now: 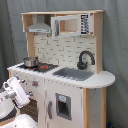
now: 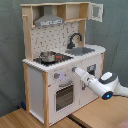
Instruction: Play with the kitchen
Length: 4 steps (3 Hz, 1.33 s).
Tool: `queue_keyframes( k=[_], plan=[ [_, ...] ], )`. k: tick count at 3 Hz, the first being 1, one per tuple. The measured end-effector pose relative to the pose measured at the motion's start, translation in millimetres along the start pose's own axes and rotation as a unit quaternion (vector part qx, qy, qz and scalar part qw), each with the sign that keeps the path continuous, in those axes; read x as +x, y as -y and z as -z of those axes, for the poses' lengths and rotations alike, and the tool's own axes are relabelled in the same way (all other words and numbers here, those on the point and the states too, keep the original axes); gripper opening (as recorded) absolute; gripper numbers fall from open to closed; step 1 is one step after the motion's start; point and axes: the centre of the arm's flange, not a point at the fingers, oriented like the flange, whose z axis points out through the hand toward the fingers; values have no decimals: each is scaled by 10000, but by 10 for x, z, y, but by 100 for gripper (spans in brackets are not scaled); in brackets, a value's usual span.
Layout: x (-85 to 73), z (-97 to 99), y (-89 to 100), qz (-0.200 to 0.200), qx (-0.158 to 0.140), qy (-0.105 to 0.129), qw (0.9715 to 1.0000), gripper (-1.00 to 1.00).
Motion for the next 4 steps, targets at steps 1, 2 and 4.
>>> queue_keyframes(
  k=[1,2,4],
  plan=[
    [-54,-189,71,66,192,-94,9998,100],
    [-71,-349,41,-7,390,-243,9989,100],
    [-116,-585,5,-18,725,-580,9957,100]
  ],
)
